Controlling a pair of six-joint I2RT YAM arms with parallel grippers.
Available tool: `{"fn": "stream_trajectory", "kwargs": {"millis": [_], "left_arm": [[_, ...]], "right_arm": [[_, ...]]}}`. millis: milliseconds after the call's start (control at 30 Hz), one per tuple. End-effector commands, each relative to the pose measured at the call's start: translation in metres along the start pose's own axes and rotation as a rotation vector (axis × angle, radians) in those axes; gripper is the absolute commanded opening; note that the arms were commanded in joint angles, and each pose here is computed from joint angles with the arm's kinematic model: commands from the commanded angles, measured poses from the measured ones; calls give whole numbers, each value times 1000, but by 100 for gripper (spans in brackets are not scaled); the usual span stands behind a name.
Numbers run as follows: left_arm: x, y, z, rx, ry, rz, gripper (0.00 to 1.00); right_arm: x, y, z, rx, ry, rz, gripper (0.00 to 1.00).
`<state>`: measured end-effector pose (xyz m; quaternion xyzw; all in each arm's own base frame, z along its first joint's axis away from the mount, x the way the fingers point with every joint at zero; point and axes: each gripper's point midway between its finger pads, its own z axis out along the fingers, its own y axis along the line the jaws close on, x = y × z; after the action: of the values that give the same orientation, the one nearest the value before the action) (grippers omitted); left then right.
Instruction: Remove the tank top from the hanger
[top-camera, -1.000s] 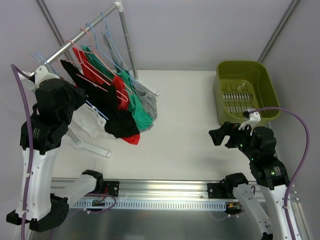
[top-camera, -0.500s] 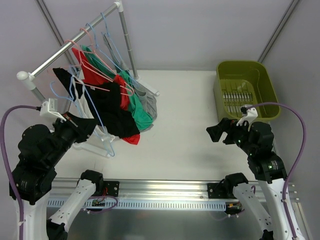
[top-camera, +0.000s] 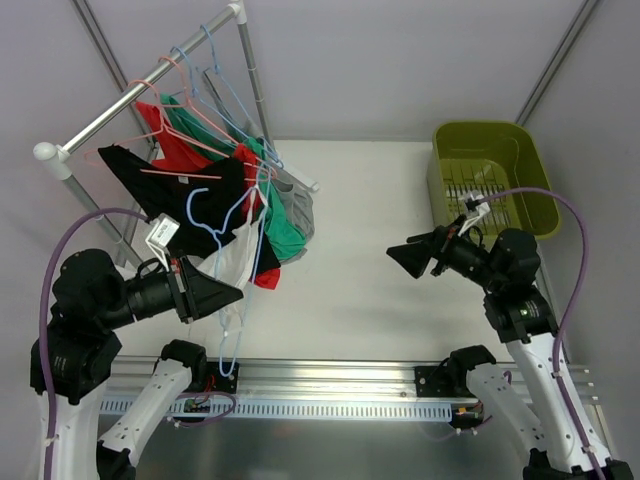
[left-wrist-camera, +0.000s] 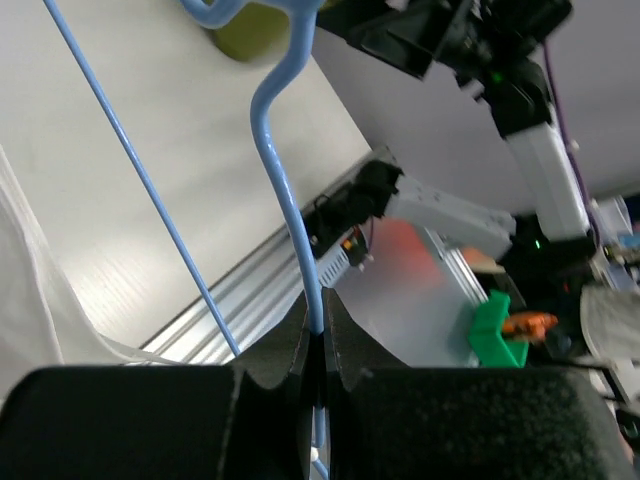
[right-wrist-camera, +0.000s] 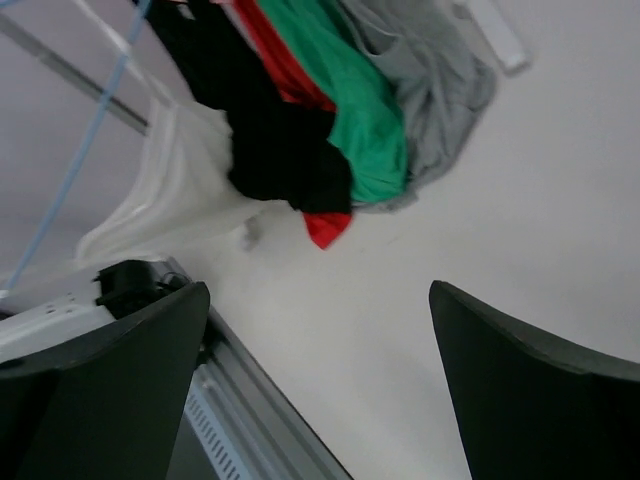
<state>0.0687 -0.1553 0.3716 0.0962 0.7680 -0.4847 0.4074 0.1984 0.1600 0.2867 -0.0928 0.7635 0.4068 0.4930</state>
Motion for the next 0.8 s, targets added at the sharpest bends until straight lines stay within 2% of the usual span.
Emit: {"fn": "stream_trajectory", "kwargs": {"millis": [0, 67, 167, 333, 467, 600, 633, 767], "left_arm": [[9, -38, -4, 239, 123, 89, 0], [6, -45, -3, 283, 154, 93, 0], [-4, -47, 3, 301, 175, 90, 0], [-17, -39, 25, 322, 246, 52, 0], [-28, -63, 31, 380, 260, 113, 0], [-21, -85, 49, 427, 343, 163, 0], [-11, -88, 64, 428, 398, 166, 0], [-9, -89, 90, 378, 409, 205, 0]], "right_arm": [[-13, 69, 6, -401, -24, -47, 98], [-10, 88, 10, -483, -2, -68, 97], [-9, 98, 26, -490, 18, -80, 91], [-21, 101, 47, -425, -55, -232, 86], [-21, 91, 71, -356, -115, -358, 80], [-29, 98, 85, -387, -143, -370, 67], [-31, 102, 86, -398, -145, -374, 63], [-50, 92, 83, -309, -218, -399, 61]]}}
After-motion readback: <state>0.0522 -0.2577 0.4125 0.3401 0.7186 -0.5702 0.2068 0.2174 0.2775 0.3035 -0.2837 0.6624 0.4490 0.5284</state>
